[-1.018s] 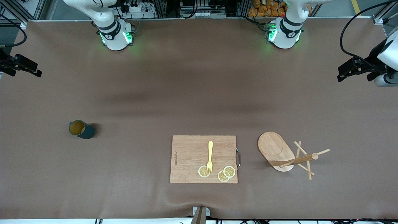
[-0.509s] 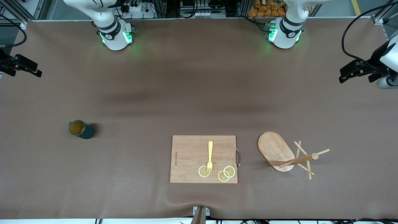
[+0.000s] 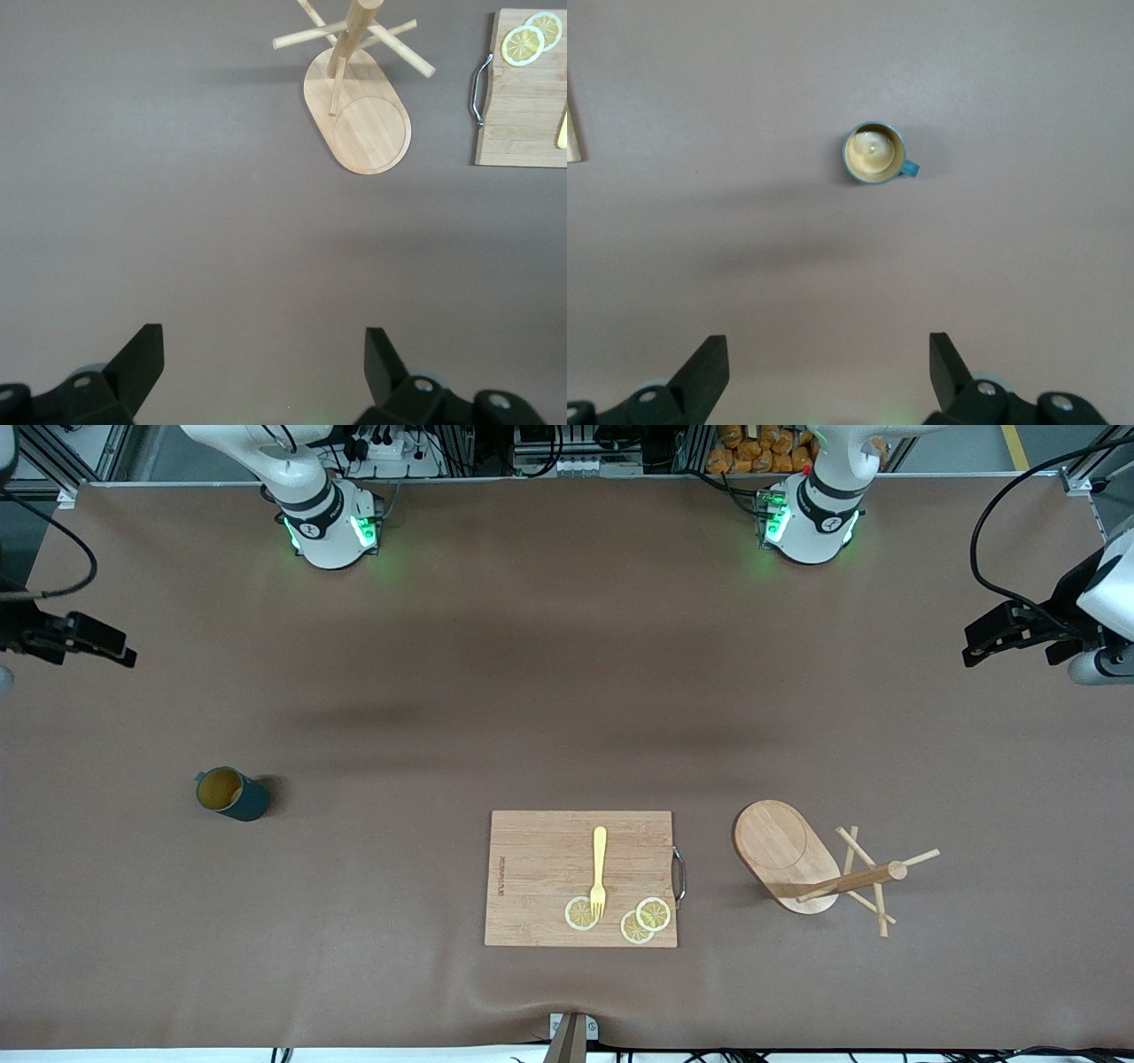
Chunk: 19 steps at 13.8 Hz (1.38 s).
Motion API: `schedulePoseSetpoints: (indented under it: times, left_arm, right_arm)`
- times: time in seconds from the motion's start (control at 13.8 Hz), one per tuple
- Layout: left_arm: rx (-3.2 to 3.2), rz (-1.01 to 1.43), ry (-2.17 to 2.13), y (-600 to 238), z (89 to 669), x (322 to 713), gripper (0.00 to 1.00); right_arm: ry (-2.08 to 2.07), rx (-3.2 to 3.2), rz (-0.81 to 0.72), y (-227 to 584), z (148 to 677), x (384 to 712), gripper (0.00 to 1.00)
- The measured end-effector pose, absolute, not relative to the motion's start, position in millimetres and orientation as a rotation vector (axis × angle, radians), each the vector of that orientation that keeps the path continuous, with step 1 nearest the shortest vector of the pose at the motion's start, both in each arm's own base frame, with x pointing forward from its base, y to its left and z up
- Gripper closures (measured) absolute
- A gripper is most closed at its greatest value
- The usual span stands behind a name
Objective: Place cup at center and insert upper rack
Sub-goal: 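Reach the right gripper down to the teal mug, then close the right gripper on the teal mug's rim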
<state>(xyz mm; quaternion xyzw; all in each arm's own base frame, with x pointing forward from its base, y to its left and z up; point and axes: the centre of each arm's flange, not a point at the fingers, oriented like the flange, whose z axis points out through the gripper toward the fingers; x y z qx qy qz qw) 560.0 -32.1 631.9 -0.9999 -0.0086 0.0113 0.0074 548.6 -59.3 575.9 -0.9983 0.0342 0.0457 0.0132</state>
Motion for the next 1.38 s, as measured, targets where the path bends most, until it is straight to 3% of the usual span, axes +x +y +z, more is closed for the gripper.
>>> schedulePoseSetpoints:
  times: [0.58,0.95,1.38]
  left_arm:
    - [-3.130,0.031,-0.028,-32.0,622.6,568.9,0.00]
    - [-3.137,0.016,0.000,-42.7,627.8,566.4,0.00]
    - [-3.137,0.018,-0.001,-42.4,627.0,566.6,0.00]
  right_arm:
    - [0.102,-3.144,0.205,-57.2,432.2,620.5,0.00]
    - [0.098,-3.154,0.251,-56.7,346.7,631.2,0.00]
    - [0.085,-3.156,0.311,-51.8,287.5,636.0,0.00]
